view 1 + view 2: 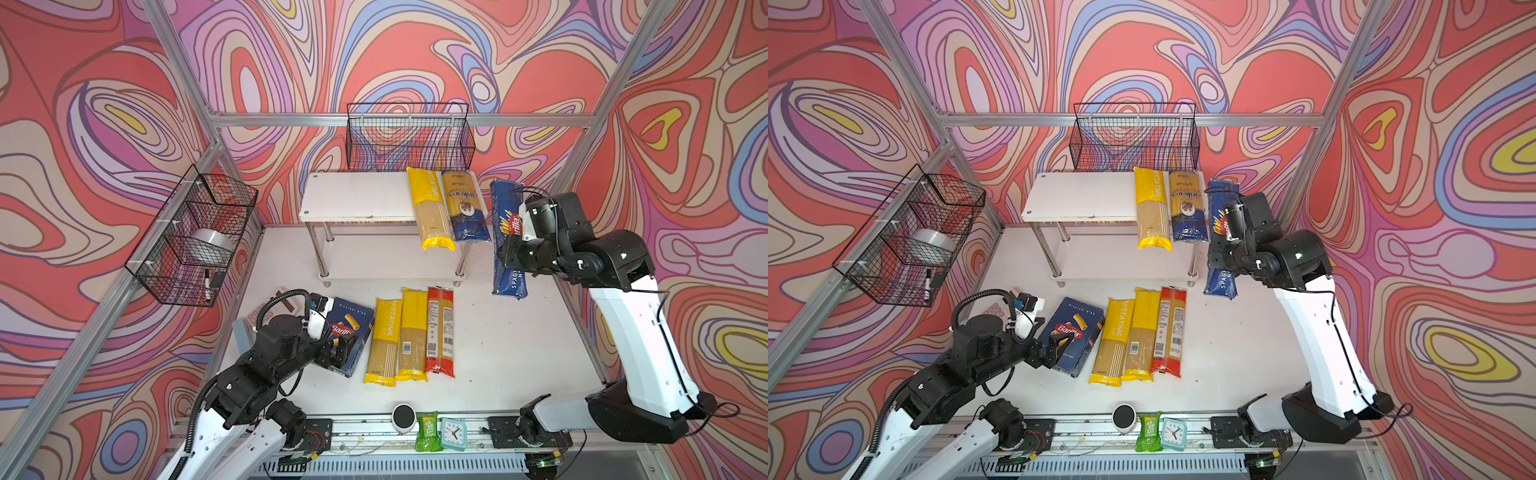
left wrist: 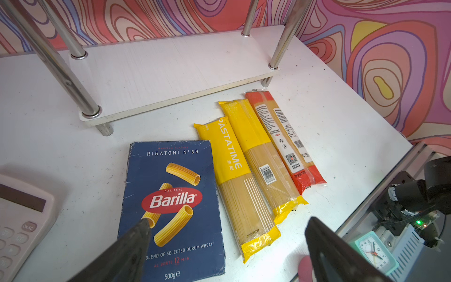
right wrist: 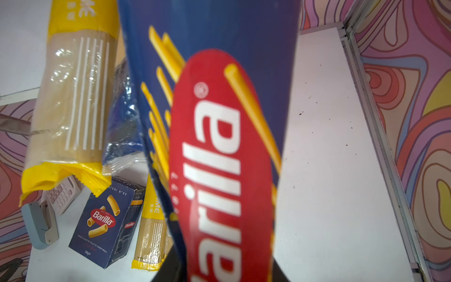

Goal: Place and organize the pasta boxes and bags onto the shelf
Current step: 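Carry the upright Barilla box over the shelf top with the right gripper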

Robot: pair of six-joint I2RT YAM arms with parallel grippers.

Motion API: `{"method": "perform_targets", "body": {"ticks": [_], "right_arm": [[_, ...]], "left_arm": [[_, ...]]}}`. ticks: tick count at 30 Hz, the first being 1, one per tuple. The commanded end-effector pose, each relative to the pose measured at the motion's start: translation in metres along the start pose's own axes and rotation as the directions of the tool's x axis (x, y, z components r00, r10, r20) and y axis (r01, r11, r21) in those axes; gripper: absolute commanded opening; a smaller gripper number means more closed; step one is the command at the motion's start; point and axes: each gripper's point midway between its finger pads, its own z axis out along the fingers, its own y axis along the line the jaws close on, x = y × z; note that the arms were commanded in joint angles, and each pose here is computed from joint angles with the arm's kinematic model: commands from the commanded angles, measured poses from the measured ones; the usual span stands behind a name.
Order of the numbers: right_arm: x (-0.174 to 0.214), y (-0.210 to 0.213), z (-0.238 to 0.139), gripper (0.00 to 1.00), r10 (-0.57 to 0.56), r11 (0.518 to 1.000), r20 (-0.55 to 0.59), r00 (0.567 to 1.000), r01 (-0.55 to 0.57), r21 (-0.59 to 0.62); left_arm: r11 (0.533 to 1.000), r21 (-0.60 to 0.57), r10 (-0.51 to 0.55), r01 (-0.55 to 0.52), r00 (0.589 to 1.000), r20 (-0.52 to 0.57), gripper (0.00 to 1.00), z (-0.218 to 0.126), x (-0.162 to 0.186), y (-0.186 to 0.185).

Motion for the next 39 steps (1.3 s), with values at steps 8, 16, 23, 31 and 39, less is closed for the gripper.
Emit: {"method": "perform_targets", "body": {"ticks": [8,16,23,31,39], "right_arm": [[-0.056,0.064,-0.019,0.17,-0.006,0.971,0.165,0.986,0.046,-0.236],[-0.066,0.143,-0.018,0.17,-0.070,0.924,0.227,0.971,0.149,-0.351],[-0.061,0.198,-0.009,0.17,-0.087,0.889,0.269,0.959,0.196,-0.413],[-0.065,0.248,0.019,0.18,-0.086,0.861,0.309,0.947,0.227,-0.455],[-0.075,0.254,0.044,0.19,-0.100,0.886,0.354,0.930,0.245,-0.393]], "left_arm": [[1.000,-0.017,0.013,-0.013,1.000,0.012,1.00,-0.006,-0.001,0.002],[1.000,-0.026,0.013,-0.013,1.000,0.022,1.00,-0.008,-0.002,0.004],[1.000,-0.028,0.014,-0.013,1.000,0.019,1.00,-0.008,-0.002,0.004],[1.000,-0.028,0.011,-0.010,1.000,0.021,1.00,-0.008,-0.001,0.004],[1.000,-0.014,0.012,-0.011,1.000,0.023,1.00,-0.008,-0.001,0.002]]}}
